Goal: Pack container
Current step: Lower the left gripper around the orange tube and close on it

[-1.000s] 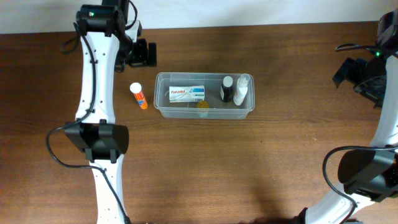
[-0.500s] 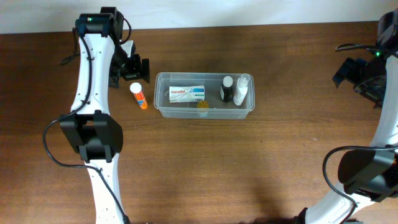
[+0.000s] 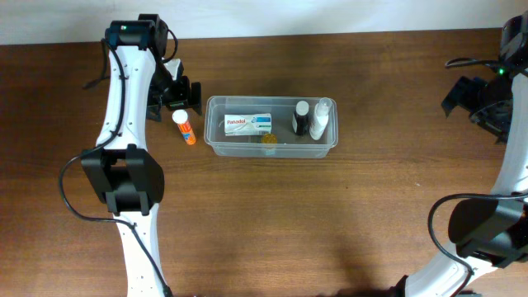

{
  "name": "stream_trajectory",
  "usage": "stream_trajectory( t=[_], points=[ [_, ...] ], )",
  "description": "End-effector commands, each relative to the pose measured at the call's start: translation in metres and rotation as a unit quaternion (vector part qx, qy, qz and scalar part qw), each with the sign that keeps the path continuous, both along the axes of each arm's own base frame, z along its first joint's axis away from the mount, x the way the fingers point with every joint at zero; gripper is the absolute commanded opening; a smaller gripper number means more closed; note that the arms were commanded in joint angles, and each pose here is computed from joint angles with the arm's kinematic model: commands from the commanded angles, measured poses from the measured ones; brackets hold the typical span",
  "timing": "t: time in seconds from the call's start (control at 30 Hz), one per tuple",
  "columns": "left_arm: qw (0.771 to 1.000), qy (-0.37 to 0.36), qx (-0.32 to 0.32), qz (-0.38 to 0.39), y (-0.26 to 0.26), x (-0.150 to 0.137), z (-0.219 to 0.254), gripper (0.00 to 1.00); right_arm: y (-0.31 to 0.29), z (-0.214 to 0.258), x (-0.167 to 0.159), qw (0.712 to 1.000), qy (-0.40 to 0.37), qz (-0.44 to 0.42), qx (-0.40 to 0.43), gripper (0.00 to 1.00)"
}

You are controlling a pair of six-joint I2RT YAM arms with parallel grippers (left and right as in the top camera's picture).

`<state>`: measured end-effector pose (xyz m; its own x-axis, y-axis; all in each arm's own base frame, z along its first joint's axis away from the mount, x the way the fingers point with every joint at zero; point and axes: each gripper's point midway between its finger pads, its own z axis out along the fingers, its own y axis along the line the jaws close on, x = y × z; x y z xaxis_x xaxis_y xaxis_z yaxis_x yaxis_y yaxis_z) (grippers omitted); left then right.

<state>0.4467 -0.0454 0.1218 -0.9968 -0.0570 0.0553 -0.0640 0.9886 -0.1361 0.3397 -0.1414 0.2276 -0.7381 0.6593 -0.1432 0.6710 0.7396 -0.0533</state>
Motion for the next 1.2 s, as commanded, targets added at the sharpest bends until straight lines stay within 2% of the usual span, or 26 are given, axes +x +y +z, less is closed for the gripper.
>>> stream_trajectory(
  t=[0.0, 0.33, 1.0, 1.17],
  points=[
    [1.000, 0.004, -0.011, -0.007, -0.003, -0.003, 0.000, 0.99, 0.000, -0.001, 0.000, 1.000, 0.001, 0.003, 0.001, 0.99],
    [0.999, 0.033, 0.005, -0.007, 0.003, -0.013, -0.014, 0.99, 0.000, -0.001, 0.000, 1.000, 0.001, 0.003, 0.001, 0.98],
    [0.999, 0.032, 0.033, -0.010, 0.012, -0.013, -0.015, 0.99, 0.000, -0.001, 0.000, 1.000, 0.001, 0.003, 0.001, 0.98],
    [0.999, 0.032, 0.033, -0.010, 0.012, -0.013, -0.015, 0.93, 0.000, -0.001, 0.000, 1.000, 0.001, 0.003, 0.001, 0.98]
  ],
)
